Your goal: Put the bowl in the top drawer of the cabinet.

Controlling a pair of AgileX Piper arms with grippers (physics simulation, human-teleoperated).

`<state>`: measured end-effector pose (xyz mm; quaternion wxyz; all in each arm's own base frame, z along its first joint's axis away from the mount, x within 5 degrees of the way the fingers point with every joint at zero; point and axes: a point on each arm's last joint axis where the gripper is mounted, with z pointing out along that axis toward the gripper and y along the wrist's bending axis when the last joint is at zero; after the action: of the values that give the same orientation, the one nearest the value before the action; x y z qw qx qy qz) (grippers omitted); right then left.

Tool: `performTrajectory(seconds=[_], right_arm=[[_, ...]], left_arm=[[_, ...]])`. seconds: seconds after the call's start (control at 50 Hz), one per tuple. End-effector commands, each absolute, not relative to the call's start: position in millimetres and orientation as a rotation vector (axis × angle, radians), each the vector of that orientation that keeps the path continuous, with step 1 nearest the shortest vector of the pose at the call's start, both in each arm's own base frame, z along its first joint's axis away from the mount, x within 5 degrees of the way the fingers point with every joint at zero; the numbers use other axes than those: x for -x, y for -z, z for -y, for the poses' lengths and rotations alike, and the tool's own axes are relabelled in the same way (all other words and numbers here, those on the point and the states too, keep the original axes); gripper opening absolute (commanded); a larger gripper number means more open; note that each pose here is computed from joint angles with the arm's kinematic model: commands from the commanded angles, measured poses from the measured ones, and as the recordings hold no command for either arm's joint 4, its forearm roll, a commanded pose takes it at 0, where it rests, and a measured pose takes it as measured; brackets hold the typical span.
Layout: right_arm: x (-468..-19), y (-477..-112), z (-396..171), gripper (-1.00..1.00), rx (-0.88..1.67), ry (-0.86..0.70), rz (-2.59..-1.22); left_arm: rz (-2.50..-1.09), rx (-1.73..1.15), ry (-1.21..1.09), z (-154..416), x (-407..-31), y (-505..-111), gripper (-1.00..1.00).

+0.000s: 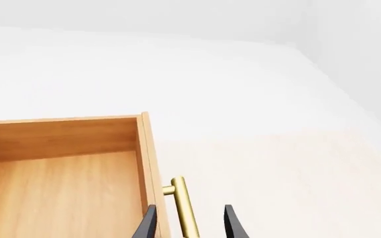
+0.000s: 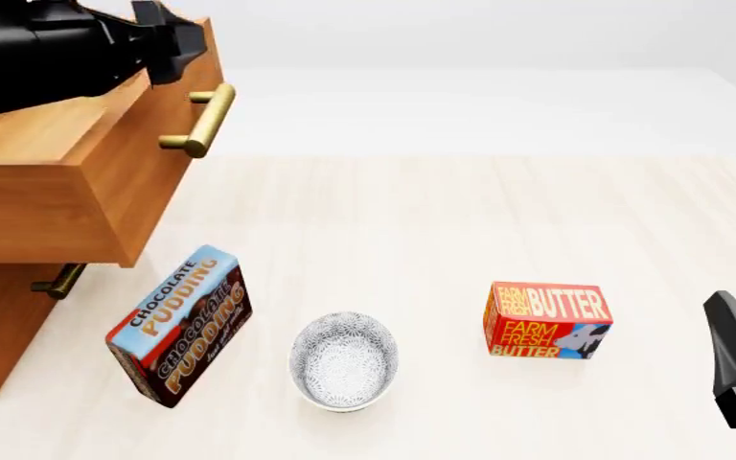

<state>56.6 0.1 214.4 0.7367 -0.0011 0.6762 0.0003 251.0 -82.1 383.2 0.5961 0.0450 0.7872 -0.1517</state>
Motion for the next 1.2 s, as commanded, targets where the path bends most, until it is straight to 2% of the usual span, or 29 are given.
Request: performTrajectory(seconds=[0.02, 0.5, 1.2], right_arm=[[-57, -214, 0, 1.0, 0.002, -0.001, -1.485], [-57, -214, 0, 1.0, 0.002, 0.0, -1.485], [-57, -214, 0, 1.0, 0.002, -0.001, -1.485]], left_arm=[[-1.723, -0.13, 0.398, 81, -225, -418, 1.0], [-1.662, -0.182, 0.42, 78, -192, -439, 1.0], [-1.641, -0.288, 0.52, 84, -148, -429, 1.0]])
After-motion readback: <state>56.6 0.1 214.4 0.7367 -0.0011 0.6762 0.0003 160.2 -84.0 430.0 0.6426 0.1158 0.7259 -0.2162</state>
